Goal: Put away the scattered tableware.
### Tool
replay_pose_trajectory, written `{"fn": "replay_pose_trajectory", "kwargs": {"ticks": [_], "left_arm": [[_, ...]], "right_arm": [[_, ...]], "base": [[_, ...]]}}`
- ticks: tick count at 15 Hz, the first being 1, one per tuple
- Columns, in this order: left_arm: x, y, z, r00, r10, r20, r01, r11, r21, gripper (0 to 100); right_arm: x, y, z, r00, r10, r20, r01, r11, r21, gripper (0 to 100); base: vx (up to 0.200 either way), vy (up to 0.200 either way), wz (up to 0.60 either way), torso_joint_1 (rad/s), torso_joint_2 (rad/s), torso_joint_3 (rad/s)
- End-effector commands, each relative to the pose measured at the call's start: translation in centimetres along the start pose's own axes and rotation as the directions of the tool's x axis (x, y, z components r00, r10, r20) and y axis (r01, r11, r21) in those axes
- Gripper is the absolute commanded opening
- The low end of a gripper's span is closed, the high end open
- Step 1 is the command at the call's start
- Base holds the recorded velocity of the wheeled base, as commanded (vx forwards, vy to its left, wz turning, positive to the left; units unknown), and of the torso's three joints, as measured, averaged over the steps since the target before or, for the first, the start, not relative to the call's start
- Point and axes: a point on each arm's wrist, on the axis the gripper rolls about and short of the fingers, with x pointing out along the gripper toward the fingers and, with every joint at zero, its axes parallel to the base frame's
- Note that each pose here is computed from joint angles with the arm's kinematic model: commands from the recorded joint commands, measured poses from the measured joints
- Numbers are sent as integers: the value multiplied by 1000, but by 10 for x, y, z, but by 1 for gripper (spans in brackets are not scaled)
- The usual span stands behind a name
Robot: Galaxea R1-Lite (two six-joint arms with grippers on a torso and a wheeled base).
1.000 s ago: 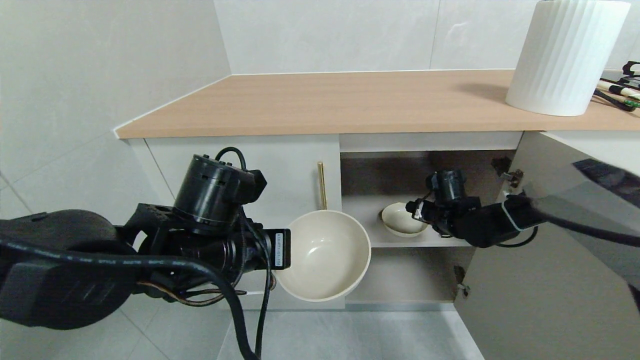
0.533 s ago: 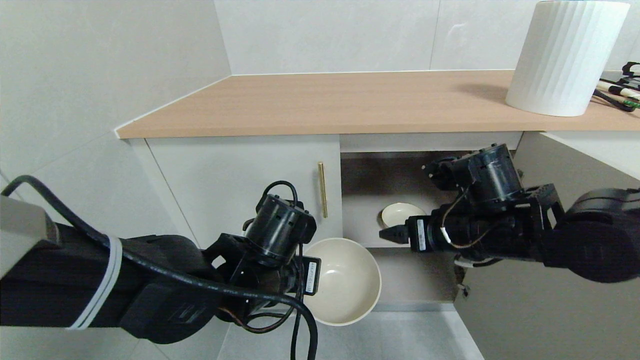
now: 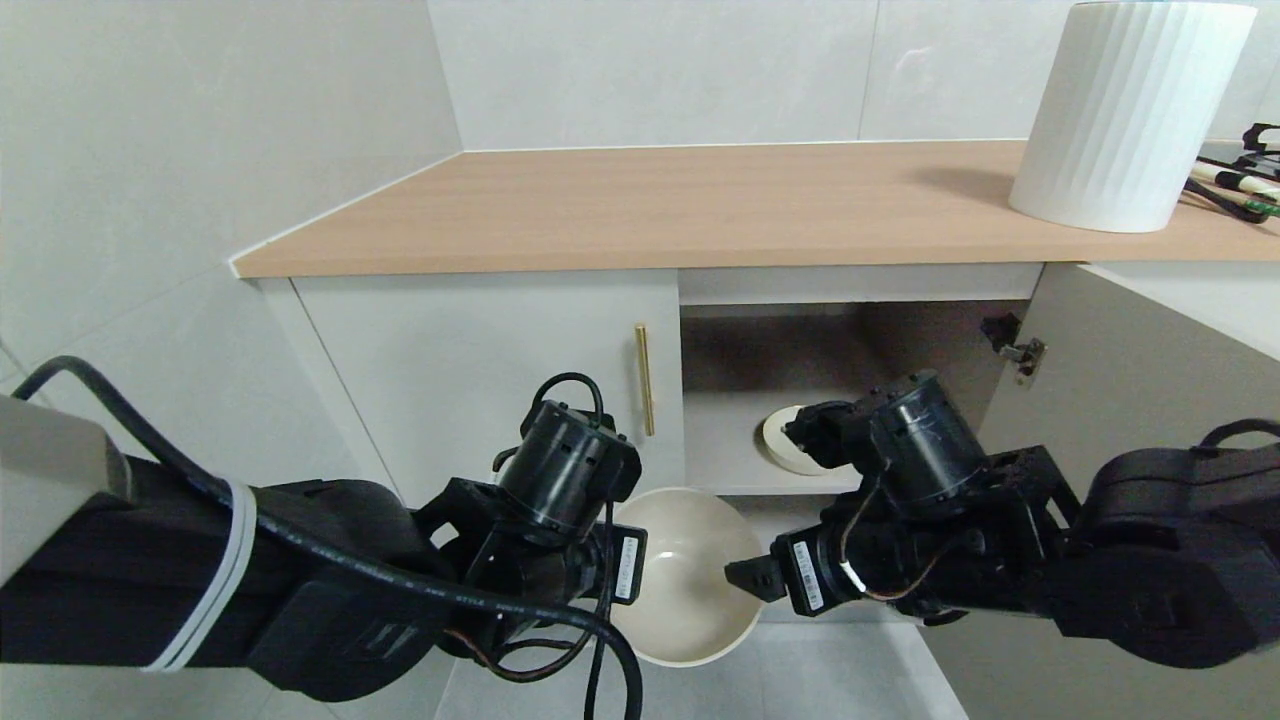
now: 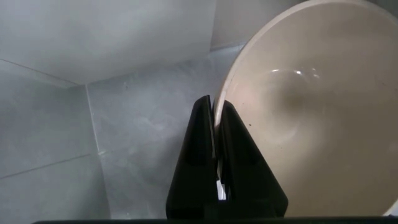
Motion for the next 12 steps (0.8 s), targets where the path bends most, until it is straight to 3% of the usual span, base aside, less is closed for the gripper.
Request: {"fn": "replay_pose_trajectory", "kwargs": {"ticks": [1,3,4,11,12], "left_arm": [[-5,0,2,1000,-7,14,8,1000,-5,0],[-7,1,3,1000,-9,18,9,1000,-6,0],[-7,0,3,1000,-10,17,10,1000,-5,0],[-5,-1,0,1000,-9,9,9,1000,1,0],[-5,-1,0,1000,-8,7,8,1000,3,100]], "right_arm": [[18,0,-7,999,-23,-43,23,1000,-6,100],[25,0,-8,999,-28,-32,28,1000,-2,100],[29,1,-9,999,-26,-26,26,1000,2,0],[29,2,-10,999,-26,-21,26,1000,0,0],[29,3,-10,999,-32,-18,32,999,-3,0]], "base": [[0,0,0,0,0,0],[0,0,0,0,0,0],[0,0,0,0,0,0],[0,0,0,0,0,0],[0,0,0,0,0,0]]}}
